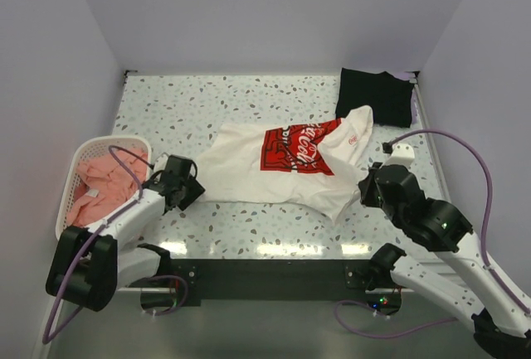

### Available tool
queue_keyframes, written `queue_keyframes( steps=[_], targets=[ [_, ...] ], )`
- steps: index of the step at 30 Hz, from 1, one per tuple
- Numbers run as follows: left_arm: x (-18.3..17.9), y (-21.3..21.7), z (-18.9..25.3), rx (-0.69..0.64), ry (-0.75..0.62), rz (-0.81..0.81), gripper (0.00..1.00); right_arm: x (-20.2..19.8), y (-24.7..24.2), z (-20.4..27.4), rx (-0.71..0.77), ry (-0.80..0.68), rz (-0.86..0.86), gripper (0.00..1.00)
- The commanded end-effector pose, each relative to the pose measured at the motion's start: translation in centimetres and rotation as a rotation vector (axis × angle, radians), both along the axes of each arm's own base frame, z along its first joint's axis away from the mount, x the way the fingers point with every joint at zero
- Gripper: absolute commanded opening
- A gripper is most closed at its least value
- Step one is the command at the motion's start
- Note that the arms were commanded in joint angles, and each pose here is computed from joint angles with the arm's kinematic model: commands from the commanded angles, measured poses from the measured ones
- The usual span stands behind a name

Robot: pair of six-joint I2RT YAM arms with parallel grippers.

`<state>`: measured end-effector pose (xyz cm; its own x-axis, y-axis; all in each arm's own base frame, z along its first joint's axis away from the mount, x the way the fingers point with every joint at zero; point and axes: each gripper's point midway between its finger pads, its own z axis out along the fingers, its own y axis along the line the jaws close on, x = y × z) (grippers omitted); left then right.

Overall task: Fold and stack the t-shirts
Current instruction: Flatten the tshirt out

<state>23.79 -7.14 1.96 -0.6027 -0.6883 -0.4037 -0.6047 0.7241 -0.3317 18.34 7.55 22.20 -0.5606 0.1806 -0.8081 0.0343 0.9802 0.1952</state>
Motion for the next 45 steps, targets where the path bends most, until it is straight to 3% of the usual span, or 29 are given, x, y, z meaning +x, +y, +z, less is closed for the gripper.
queue_keyframes(
  steps=[1,3,4,6,8,15,18,19,22,25,31,35,39,45],
  targets=[
    [0.5,0.1,-0.3,0.011,0.001,0.035,0.46,-0.4,-0.5,-0.2,0.026,0.001,-0.033,0.00],
    [1.2,0.3,0.0,0.032,-0.016,0.037,0.35,-0.9,-0.7,-0.4,0.055,0.002,-0.047,0.00],
    [1.4,0.7,0.2,0.050,-0.023,0.035,0.22,-1.3,-0.9,-0.7,0.057,0.014,-0.052,0.00],
    [2.5,1.4,1.4,0.077,-0.053,0.052,0.08,-2.0,-1.1,-0.4,0.113,0.006,-0.065,0.00],
    [3.5,2.8,2.6,0.095,-0.080,0.081,0.00,-2.8,-1.2,-0.3,0.171,0.014,-0.074,0.00],
    [5.8,5.6,5.8,0.063,-0.161,0.148,0.00,-6.3,1.7,-2.8,0.371,0.135,0.049,0.00],
    [6.3,6.1,6.3,0.052,-0.171,0.150,0.00,-8.2,4.7,-4.7,0.476,0.218,0.194,0.22],
    [6.3,6.4,6.2,0.055,-0.169,0.154,0.00,-8.1,5.5,-4.4,0.517,0.201,0.227,0.35],
    [6.4,6.9,6.4,0.054,-0.174,0.153,0.00,-8.2,6.2,-5.4,0.551,0.215,0.243,0.51],
    [6.3,7.0,6.4,0.052,-0.175,0.145,0.00,-6.7,5.1,-5.6,0.478,0.170,0.182,0.57],
    [6.1,6.3,6.1,0.018,-0.177,0.120,0.00,-0.3,3.1,-6.6,0.185,0.066,0.011,0.62],
    [6.3,6.1,6.5,0.016,-0.182,0.099,0.00,3.4,2.8,-9.1,-0.026,0.106,-0.064,0.59],
    [6.2,5.8,7.0,0.011,-0.195,0.074,0.00,6.2,2.5,-11.5,0.006,0.161,-0.097,0.40],
    [6.1,5.7,7.1,0.014,-0.198,0.054,0.00,7.4,1.4,-14.3,0.061,0.205,-0.129,0.45]
  ],
)
